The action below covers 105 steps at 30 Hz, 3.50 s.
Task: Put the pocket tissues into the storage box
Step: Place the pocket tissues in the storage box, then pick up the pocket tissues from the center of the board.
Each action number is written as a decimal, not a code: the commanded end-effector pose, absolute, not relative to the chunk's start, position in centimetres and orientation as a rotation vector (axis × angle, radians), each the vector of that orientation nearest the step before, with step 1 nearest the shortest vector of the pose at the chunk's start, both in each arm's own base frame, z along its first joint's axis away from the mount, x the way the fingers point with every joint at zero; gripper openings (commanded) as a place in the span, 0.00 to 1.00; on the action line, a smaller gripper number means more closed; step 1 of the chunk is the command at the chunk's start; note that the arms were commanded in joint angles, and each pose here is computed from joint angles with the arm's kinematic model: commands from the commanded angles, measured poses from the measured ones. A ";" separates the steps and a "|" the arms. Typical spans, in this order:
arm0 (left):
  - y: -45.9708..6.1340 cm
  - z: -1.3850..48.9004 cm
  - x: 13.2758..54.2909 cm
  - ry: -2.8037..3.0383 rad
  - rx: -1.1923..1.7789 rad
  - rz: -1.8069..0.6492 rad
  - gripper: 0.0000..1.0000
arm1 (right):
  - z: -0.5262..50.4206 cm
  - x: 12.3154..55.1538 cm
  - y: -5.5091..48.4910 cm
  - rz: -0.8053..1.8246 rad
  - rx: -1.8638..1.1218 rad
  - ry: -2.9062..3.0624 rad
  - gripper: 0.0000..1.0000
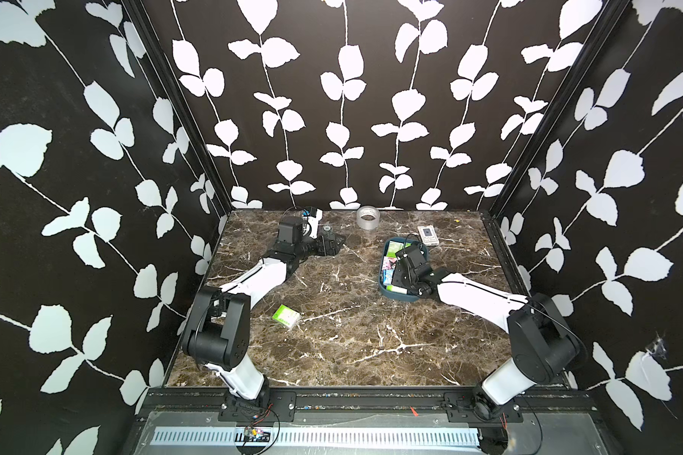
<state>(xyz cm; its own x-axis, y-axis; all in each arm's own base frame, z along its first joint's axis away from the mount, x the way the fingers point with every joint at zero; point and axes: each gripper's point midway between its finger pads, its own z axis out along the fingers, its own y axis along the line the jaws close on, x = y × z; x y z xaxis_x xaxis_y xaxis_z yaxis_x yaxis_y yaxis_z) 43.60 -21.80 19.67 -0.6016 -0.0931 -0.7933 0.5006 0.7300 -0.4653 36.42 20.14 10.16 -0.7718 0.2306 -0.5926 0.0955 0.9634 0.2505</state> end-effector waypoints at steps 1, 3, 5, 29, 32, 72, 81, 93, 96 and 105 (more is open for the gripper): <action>-21.7 21.5 43.3 2.017 0.335 -0.851 0.99 | 10.5 36.1 20.9 0.288 0.223 2.469 0.00; -21.7 21.6 43.4 2.015 0.333 -0.850 0.99 | 10.3 35.8 20.8 0.277 0.224 2.482 0.00; -21.7 21.6 43.5 2.015 0.332 -0.848 0.99 | 10.8 35.3 20.6 0.285 0.232 2.476 0.00; -21.9 22.2 43.6 2.003 0.348 -0.856 0.99 | 9.8 34.7 22.5 0.355 0.191 2.566 0.49; -21.9 22.1 43.6 2.005 0.347 -0.856 0.99 | 10.5 34.6 22.0 0.335 0.189 2.555 0.52; -21.1 21.4 43.0 2.022 0.358 -0.799 0.99 | 9.9 36.1 25.9 0.484 0.070 2.565 0.29; -13.5 21.8 45.5 2.062 0.041 -0.670 0.99 | 16.6 35.5 33.9 0.605 -0.533 2.348 0.52; -0.8 21.1 43.9 2.114 -0.298 -0.460 0.99 | 14.8 29.6 50.2 1.098 -1.186 2.226 0.72; -0.4 21.2 43.6 2.120 -0.299 -0.470 0.99 | 13.6 27.7 52.4 1.145 -1.290 2.230 0.77; -0.3 21.2 43.5 2.112 -0.301 -0.487 0.99 | 9.9 26.1 54.2 1.087 -1.415 2.285 0.78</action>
<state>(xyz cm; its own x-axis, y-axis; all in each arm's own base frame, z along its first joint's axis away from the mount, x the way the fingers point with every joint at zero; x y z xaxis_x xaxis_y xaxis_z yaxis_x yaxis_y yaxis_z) 44.24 0.05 20.72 -0.5506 -0.3871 -0.7396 -0.0461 0.8988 -0.4360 26.29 53.93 9.17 -0.5303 -0.6491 -0.5454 -0.8346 0.2868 0.4703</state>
